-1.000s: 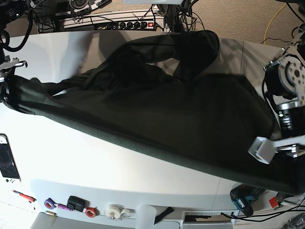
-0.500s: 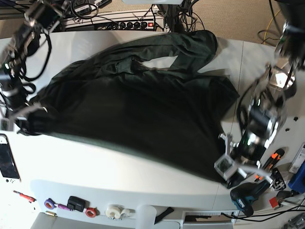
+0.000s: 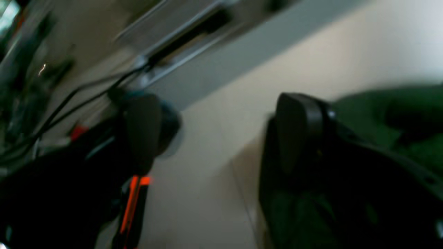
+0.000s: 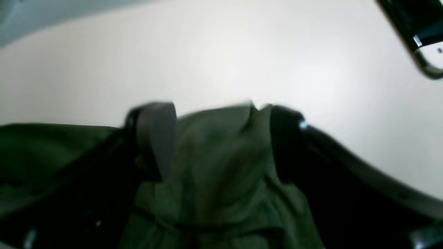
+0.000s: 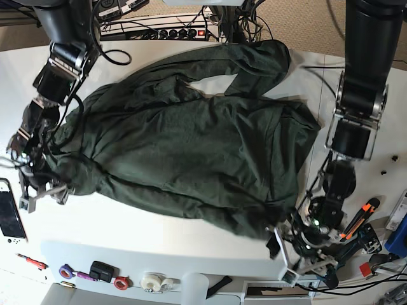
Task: Layout the t-shirt on the table in an organized manner, then fold the t-shirt properly
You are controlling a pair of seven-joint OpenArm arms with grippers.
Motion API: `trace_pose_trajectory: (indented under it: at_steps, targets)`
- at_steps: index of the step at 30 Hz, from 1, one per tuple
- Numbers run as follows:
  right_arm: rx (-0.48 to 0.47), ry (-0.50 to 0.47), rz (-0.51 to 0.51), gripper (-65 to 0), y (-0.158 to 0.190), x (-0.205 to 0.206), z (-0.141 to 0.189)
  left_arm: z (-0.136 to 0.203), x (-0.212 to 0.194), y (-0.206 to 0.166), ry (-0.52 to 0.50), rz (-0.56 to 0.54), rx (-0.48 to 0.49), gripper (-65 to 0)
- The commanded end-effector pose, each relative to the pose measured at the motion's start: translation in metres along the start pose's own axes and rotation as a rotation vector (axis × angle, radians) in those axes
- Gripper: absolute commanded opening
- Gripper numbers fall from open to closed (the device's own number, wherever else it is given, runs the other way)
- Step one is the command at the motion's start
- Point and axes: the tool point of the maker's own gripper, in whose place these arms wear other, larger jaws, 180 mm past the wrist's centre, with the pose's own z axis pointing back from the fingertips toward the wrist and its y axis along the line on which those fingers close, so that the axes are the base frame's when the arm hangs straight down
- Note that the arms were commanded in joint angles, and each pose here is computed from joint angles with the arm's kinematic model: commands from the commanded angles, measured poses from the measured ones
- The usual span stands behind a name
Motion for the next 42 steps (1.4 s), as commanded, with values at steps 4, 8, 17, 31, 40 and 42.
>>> trace_pose_trajectory:
  at_steps: [4, 8, 17, 31, 40, 42]
  targets:
    - [-0.045, -0.167, 0.002, -23.8, -0.023, 0.075, 0.019, 0.010, 0.045, 0.020, -0.065, -0.024, -0.023, -23.1]
    - [-0.069, -0.179, -0.003, -23.8, -0.045, 0.094, 0.051, 0.023, 0.032, 0.021, -0.011, -0.001, -0.120, -23.8]
    - [-0.030, -0.242, 0.086, -43.8, -0.078, 0.067, 0.138, 0.076, -0.005, 0.020, 0.029, 0.027, -0.507, -62.6]
    - [0.040, -0.042, 0.013, -65.0, -0.115, -0.038, 0.193, 0.117, -0.110, 0.014, 0.346, 0.154, -0.628, -65.0]
    - [0.209, 0.113, -0.036, -59.9, -0.060, -0.101, 0.175, 0.118, -0.130, -0.001, 0.358, 0.183, -0.645, -65.0]
    - [0.253, 0.146, -0.030, -44.7, -0.041, -0.113, 0.168, 0.116, -0.120, 0.003, 0.314, 0.203, -0.635, -65.0]
